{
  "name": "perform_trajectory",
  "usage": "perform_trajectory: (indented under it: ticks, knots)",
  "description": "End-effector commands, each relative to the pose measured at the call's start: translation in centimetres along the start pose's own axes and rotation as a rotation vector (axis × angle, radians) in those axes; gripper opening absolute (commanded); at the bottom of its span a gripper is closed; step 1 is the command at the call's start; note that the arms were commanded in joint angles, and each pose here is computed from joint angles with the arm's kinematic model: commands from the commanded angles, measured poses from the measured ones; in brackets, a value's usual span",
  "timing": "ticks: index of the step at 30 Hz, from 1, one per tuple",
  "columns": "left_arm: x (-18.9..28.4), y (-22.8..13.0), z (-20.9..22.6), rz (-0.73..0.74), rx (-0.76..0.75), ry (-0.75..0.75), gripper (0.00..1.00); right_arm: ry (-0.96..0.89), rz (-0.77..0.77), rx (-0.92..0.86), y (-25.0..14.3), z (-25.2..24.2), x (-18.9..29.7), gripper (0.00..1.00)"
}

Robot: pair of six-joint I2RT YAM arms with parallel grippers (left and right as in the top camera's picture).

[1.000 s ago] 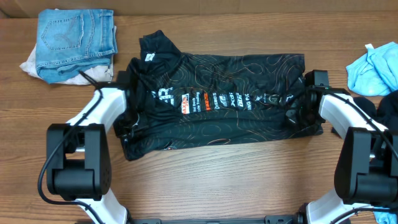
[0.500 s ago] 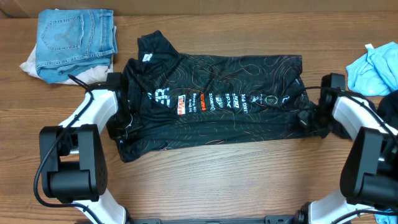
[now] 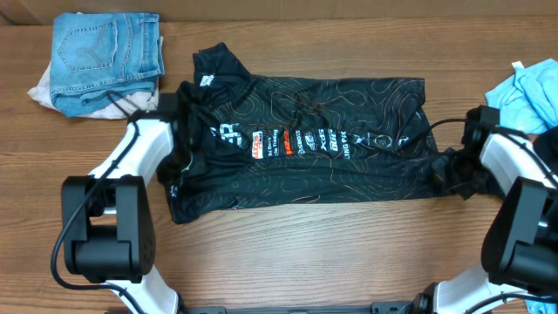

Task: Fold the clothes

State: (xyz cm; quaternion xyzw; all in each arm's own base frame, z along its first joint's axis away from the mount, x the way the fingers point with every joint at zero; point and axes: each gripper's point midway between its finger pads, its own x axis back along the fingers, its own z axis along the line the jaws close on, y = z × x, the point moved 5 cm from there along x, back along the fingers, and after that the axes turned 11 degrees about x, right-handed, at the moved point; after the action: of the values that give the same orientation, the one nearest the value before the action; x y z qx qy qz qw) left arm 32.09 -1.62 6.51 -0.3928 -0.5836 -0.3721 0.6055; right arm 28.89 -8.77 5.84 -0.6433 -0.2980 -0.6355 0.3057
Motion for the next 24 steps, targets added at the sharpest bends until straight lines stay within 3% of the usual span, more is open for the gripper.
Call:
perform_trajectory:
  ticks: [1,2,3,4,5,7,9,14,19,24]
  knots:
    - [3.8,1.2,-2.4,-0.110,-0.070,-0.036,0.17,0.001,-0.081,-0.016,2.8,0.5,2.9,0.26]
    - [4.5,1.2,-2.9,-0.121,-0.080,-0.043,0.24,0.007,-0.086,-0.013,3.1,0.6,3.6,0.29]
    - [5.1,1.2,-3.4,-0.132,-0.092,-0.049,0.39,0.029,-0.089,0.005,3.4,1.0,4.2,0.36]
    - [5.6,1.2,-3.9,-0.141,-0.103,-0.055,0.61,0.068,-0.090,0.045,3.6,1.6,4.8,0.46]
    - [5.9,1.2,-4.3,-0.147,-0.113,-0.059,0.72,0.121,-0.089,0.087,3.7,2.4,5.2,0.57]
    - [6.1,1.1,-4.6,-0.150,-0.123,-0.062,0.75,0.184,-0.078,0.119,3.6,3.2,5.5,0.71]
    - [6.1,0.9,-4.7,-0.145,-0.123,-0.062,0.82,0.193,-0.059,0.125,3.3,3.2,5.3,0.76]
    - [6.0,0.5,-4.5,-0.124,-0.124,-0.052,0.98,0.176,-0.004,0.120,1.9,2.7,3.7,0.75]
    - [6.0,0.4,-4.5,-0.121,-0.124,-0.050,1.00,0.211,0.017,0.121,0.9,2.8,2.0,0.50]
    - [6.0,0.4,-4.4,-0.116,-0.124,-0.048,1.00,0.211,0.018,0.116,0.3,2.6,0.5,0.48]
